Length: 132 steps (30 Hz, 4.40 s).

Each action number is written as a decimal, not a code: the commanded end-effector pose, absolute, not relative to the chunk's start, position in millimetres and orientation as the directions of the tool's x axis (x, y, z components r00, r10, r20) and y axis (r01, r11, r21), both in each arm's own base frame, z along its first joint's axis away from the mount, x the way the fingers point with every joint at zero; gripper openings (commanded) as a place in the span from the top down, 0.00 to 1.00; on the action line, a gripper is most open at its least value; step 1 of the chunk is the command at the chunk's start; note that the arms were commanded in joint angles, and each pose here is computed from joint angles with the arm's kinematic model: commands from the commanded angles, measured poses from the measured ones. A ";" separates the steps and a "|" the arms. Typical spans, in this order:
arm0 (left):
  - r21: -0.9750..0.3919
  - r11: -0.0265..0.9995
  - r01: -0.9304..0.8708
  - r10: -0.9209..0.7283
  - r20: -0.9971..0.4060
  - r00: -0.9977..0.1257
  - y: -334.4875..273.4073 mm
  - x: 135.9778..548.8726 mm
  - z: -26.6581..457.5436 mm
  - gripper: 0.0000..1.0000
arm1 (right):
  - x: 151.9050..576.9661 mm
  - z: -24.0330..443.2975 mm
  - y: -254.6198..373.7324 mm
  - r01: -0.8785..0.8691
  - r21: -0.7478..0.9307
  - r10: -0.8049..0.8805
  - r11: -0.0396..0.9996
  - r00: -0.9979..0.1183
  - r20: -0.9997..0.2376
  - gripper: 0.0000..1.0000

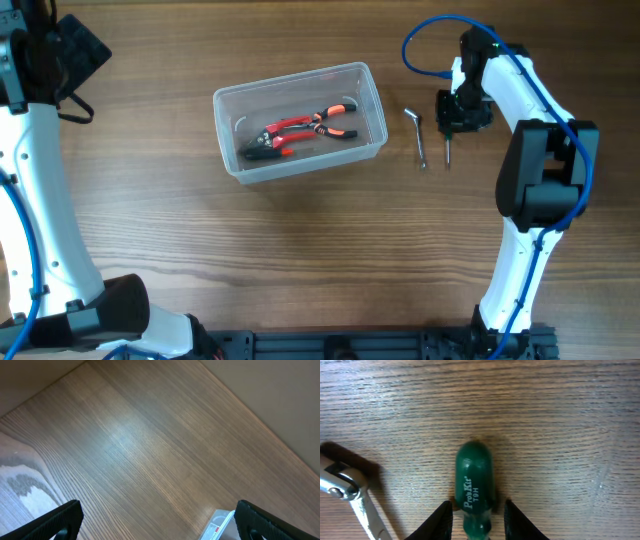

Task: Pack container
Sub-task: 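Lower the right gripper onto the green screwdriver handle and close, then lift the green screwdriver and carry it left into the container, then open the right gripper and withdraw it upward, then lower the right gripper onto the silver socket wrench shaft and grasp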

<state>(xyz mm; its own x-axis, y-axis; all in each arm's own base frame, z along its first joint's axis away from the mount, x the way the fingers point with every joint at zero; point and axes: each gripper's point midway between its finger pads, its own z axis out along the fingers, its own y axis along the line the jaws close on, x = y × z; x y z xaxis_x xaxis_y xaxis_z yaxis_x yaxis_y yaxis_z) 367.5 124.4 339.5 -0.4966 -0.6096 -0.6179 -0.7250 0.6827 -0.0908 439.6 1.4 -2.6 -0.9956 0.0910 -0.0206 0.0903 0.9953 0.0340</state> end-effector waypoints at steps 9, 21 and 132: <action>-0.076 0.689 -0.721 -0.596 -0.626 -0.503 127.4 368.0 341.4 0.00 | 422.9 -19.1 -8.0 0.090 -0.026 0.091 0.996 -0.995 0.045 0.83; -0.076 0.689 -0.721 -0.596 -0.626 -0.503 127.4 368.0 341.4 0.00 | 440.4 14.7 -8.4 0.092 -0.021 0.091 0.996 -0.996 -0.022 0.96; -0.076 0.689 -0.721 -0.596 -0.626 -0.503 127.4 368.0 341.4 0.00 | 402.8 -3.0 62.8 -0.042 0.125 -0.048 0.991 -0.998 0.051 0.48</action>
